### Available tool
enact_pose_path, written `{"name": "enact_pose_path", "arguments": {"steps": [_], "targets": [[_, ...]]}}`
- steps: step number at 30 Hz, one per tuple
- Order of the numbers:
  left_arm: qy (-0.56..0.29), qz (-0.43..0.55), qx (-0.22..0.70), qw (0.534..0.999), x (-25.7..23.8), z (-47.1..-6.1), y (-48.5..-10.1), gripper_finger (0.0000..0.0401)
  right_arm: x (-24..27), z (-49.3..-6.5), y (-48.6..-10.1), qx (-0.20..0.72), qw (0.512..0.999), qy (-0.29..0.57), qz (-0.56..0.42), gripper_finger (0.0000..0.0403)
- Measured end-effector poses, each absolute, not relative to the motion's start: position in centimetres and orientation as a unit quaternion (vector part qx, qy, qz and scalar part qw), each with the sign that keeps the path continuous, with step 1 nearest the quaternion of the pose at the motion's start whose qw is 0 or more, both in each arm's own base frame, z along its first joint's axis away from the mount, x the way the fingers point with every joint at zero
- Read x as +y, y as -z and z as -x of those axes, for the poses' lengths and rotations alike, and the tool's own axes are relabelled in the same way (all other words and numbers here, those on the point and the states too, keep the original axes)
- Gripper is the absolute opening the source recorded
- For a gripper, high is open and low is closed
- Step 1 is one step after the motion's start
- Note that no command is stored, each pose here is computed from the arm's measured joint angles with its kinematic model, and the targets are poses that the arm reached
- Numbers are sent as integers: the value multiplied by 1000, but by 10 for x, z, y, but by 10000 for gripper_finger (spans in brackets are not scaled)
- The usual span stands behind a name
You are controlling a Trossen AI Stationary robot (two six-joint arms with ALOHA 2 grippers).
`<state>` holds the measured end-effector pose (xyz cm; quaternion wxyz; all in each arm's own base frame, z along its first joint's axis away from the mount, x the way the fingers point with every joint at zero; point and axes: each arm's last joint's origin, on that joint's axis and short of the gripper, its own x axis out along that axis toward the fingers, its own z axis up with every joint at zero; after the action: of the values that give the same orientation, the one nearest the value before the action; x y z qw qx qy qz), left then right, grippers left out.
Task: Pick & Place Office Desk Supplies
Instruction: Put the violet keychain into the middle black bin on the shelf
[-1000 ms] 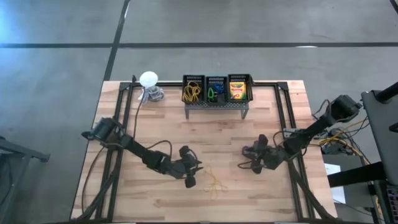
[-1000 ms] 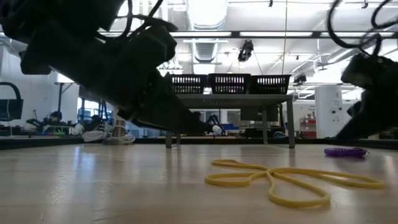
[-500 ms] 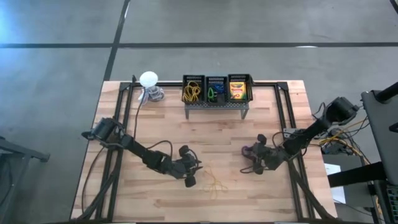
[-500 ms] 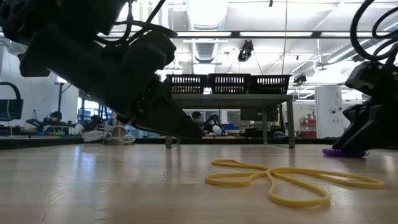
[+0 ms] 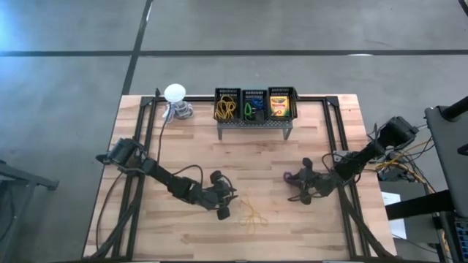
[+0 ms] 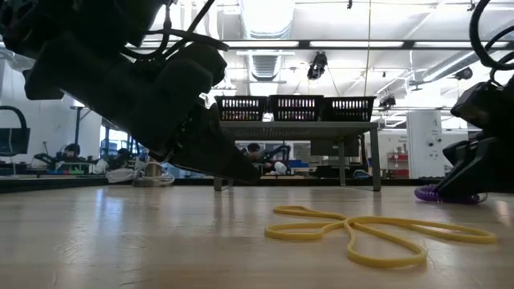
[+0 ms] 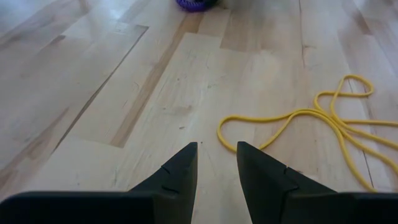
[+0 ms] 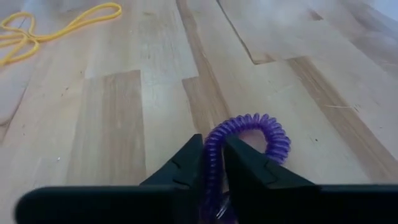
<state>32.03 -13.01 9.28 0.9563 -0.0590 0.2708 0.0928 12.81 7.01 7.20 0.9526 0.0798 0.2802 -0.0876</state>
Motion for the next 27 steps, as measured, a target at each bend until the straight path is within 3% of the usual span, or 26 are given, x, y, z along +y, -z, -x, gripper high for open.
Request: {"name": "enact_pose_path", "arguments": {"steps": [4,18,27], "targets": [[-93,58,272,956,-130,-320,-93,117,72,-130,-74,272,957,67,-80,18],[-93,58,273,956,-130,-320,-92,117,98,-162,-119,121,990,-49,-55,8],[-93,58,273,956,-130,-320,-92,117,98,-165,-107,209,976,1,-53,8]]}}
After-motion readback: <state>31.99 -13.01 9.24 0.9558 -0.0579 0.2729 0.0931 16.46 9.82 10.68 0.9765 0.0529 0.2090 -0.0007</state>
